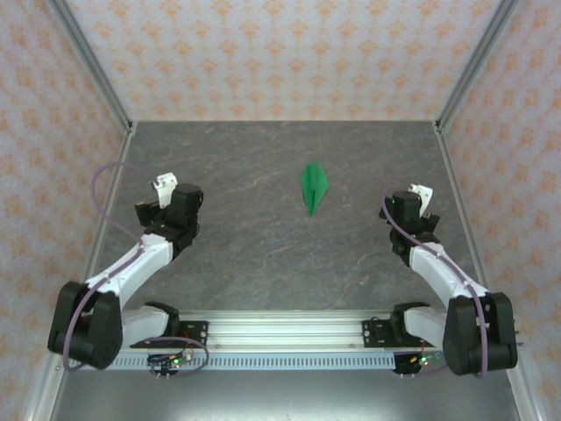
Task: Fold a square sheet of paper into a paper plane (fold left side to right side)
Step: Reset both arms
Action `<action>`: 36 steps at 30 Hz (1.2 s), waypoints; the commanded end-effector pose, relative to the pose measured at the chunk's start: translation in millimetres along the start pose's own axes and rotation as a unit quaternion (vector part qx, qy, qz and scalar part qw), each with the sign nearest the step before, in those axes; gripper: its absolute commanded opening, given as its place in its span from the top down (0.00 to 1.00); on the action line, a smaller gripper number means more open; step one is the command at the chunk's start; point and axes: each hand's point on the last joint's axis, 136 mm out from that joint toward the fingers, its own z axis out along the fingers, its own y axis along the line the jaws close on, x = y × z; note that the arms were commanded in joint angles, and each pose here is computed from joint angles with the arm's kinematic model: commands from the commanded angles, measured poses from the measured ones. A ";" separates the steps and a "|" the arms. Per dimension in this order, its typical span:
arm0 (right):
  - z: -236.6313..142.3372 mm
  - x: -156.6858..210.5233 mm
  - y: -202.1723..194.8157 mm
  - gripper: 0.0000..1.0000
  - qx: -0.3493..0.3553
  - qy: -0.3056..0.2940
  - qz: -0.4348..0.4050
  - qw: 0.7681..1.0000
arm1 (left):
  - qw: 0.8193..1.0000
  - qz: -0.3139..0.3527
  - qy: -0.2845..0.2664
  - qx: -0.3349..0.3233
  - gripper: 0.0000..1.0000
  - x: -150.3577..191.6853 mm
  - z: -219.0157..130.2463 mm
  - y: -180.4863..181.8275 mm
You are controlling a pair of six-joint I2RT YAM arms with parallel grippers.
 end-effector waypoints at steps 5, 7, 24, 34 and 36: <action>21.7 -29.6 22.5 0.00 -0.039 -0.108 0.013 0.993 | 0.996 0.020 -0.060 0.062 0.00 -3.0 14.7 -36.6; 24.4 -33.5 28.2 0.00 -0.050 -0.120 0.001 0.992 | 0.992 0.020 -0.074 0.096 0.00 0.4 13.6 -47.8; 55.1 -16.4 54.5 0.00 -0.120 -0.096 0.007 0.988 | 0.981 -0.015 -0.082 0.175 0.01 20.6 43.5 -69.0; 54.5 -15.4 54.2 0.00 -0.121 -0.095 0.003 0.988 | 0.980 -0.034 -0.066 0.183 0.00 21.7 51.2 -63.5; 54.4 -15.4 54.5 0.00 -0.121 -0.095 0.002 0.988 | 0.980 -0.034 -0.066 0.183 0.00 21.5 51.2 -63.7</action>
